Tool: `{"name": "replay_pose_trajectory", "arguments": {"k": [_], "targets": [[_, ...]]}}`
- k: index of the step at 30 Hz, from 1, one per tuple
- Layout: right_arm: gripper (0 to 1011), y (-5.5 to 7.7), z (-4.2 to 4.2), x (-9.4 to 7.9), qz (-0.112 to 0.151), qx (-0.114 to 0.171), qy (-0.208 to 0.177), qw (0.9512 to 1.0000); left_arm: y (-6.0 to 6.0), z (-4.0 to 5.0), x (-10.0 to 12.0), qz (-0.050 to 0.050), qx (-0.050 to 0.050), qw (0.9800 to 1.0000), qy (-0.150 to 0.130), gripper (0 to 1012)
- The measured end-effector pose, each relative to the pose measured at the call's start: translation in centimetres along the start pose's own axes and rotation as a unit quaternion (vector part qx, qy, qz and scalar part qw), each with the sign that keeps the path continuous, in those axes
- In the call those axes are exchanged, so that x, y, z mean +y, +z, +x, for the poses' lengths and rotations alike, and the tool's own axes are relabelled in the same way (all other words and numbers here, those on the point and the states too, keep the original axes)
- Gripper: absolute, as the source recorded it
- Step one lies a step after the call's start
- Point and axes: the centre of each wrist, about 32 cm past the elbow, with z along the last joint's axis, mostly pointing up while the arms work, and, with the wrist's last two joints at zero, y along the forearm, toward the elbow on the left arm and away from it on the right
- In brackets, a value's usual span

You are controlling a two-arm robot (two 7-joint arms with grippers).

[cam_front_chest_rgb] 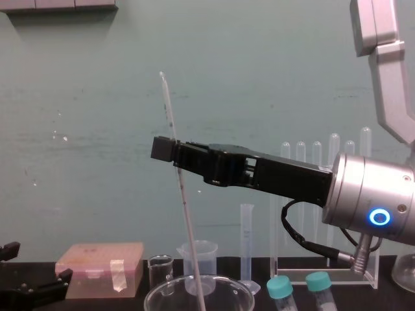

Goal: Hold the thermometer with one hand and immerse one end into the beaker, then reinsert it into the test tube rack.

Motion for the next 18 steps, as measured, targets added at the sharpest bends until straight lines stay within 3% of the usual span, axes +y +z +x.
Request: {"name": "replay_pose_trajectory", "arguments": {"k": [18], "targets": [[56, 0.0, 0.05, -0.03, -0.001, 0.001, 0.001, 1.0, 0.0, 0.0, 0.0, 0.0, 0.0, 1.0, 0.0, 1008]]}}
